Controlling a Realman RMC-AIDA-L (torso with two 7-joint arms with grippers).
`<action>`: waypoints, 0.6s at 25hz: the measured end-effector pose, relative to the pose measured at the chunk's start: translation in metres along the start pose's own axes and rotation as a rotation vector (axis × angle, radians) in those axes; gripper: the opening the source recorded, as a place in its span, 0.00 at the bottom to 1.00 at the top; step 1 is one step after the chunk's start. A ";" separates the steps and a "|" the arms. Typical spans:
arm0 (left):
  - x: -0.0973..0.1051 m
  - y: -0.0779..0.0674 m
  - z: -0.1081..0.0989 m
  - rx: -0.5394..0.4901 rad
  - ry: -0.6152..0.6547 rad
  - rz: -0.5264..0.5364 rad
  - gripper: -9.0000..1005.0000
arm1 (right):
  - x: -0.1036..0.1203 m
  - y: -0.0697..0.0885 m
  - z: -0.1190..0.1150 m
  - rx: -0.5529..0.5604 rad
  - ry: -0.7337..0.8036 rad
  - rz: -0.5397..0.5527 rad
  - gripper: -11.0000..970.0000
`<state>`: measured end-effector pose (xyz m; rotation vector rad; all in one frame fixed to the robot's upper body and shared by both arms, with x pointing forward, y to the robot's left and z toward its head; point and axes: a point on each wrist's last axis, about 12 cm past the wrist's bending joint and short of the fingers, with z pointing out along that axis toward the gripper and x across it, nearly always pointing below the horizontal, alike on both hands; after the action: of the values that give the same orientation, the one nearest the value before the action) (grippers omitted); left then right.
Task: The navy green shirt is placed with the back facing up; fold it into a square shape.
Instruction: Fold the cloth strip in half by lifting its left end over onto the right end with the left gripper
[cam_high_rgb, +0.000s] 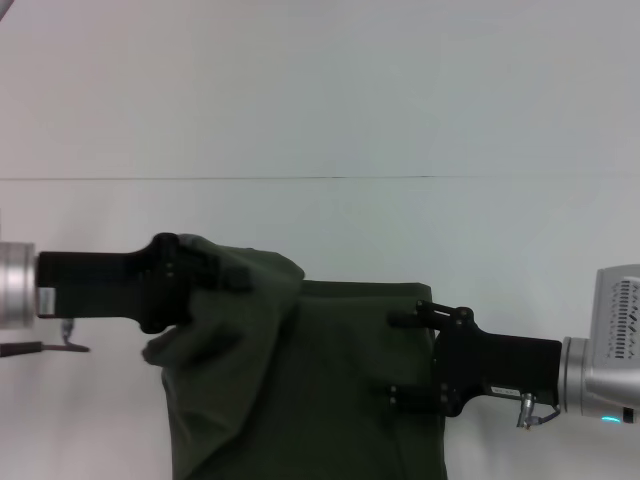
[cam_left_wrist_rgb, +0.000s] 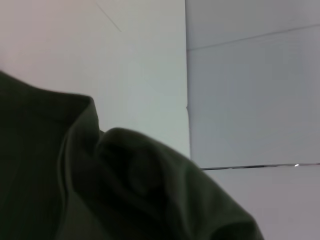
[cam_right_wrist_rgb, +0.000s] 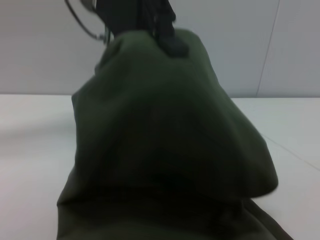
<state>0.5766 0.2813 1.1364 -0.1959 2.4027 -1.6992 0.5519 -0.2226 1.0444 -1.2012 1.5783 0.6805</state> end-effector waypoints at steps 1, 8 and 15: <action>0.002 0.003 0.007 0.014 -0.005 -0.017 0.15 | 0.001 0.000 -0.001 0.004 -0.002 0.004 0.91; 0.018 0.019 0.041 0.047 -0.011 -0.096 0.15 | 0.004 0.002 -0.005 0.017 -0.007 0.015 0.91; 0.025 0.032 0.045 0.061 -0.094 -0.117 0.16 | 0.005 0.003 -0.009 0.021 -0.014 0.017 0.91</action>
<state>0.5630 0.2458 1.0895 -0.4058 2.3101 -1.7676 0.5454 -0.2308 1.0421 -1.1662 1.5827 0.6802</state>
